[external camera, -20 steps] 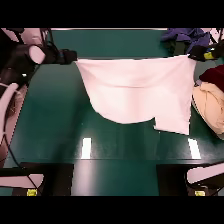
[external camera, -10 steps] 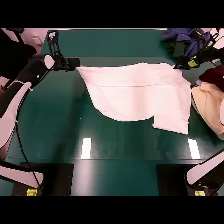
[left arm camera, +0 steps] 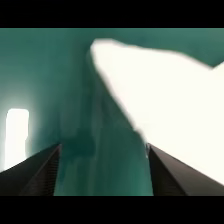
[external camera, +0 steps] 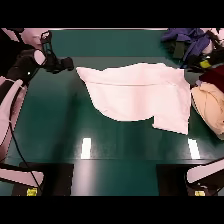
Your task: Fold the shirts.
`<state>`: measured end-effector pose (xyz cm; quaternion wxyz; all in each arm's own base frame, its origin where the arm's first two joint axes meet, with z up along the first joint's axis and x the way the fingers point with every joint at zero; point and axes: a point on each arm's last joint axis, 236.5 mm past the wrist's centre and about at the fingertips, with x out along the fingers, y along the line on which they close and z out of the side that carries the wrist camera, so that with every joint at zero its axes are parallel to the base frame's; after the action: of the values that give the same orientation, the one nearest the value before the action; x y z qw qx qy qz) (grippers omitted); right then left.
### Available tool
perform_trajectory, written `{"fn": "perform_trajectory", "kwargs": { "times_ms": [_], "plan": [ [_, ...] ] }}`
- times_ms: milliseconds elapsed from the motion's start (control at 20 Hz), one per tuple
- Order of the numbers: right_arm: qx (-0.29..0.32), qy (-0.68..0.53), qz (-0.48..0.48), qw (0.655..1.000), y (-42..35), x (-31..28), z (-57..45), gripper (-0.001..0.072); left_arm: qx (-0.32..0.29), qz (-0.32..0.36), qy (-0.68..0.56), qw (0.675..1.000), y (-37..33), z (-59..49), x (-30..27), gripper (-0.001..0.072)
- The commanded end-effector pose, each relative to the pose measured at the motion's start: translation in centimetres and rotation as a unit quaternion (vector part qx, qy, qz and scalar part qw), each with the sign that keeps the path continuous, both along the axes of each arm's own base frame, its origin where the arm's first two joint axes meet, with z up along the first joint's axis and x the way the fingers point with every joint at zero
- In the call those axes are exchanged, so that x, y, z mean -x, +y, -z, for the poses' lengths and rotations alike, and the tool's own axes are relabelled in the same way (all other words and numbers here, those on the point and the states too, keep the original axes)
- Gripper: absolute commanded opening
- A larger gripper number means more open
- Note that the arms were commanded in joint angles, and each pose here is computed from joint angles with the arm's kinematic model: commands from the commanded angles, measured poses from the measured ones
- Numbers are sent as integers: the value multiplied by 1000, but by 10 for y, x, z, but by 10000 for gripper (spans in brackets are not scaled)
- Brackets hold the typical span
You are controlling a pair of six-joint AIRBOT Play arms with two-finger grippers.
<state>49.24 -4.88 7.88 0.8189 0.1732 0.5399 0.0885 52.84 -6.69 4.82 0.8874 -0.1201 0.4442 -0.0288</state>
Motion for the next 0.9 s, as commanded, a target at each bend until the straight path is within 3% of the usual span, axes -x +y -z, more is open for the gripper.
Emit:
{"fn": "perform_trajectory", "kwargs": {
  "times_ms": [0, 50, 100, 250, 550, 600, 650, 750, 850],
  "plan": [
    [-9, 16, 11, 1000, -8, 63, -20, 548, -10, 34, 140, 989, 13, 31, 76, 618],
    [-10, 24, 13, 1000, -7, 82, -20, 547, 3, 55, 169, 984, 4, 43, 99, 576],
    [-15, 38, 15, 999, -6, 102, -15, 546, 33, 78, 189, 978, -12, 52, 118, 479],
    [-33, 83, 14, 996, 7, 151, 14, 546, 164, 149, 189, 957, -77, 65, 145, 478],
    [-34, 84, 22, 996, 29, 204, 35, 546, 124, 179, 131, 967, -105, 112, 114, 475],
    [-28, 71, 26, 997, 30, 206, 32, 545, 122, 179, 117, 969, -111, 114, 107, 365],
    [-21, 61, 28, 998, 30, 208, 28, 544, 119, 179, 97, 972, -115, 113, 99, 336],
    [-11, 46, 29, 998, 30, 211, 19, 514, 114, 177, 69, 975, -118, 107, 87, 338],
    [-10, 40, 29, 999, 30, 211, 16, 463, 107, 196, 54, 973, -126, 105, 84, 436]
  ]
}}
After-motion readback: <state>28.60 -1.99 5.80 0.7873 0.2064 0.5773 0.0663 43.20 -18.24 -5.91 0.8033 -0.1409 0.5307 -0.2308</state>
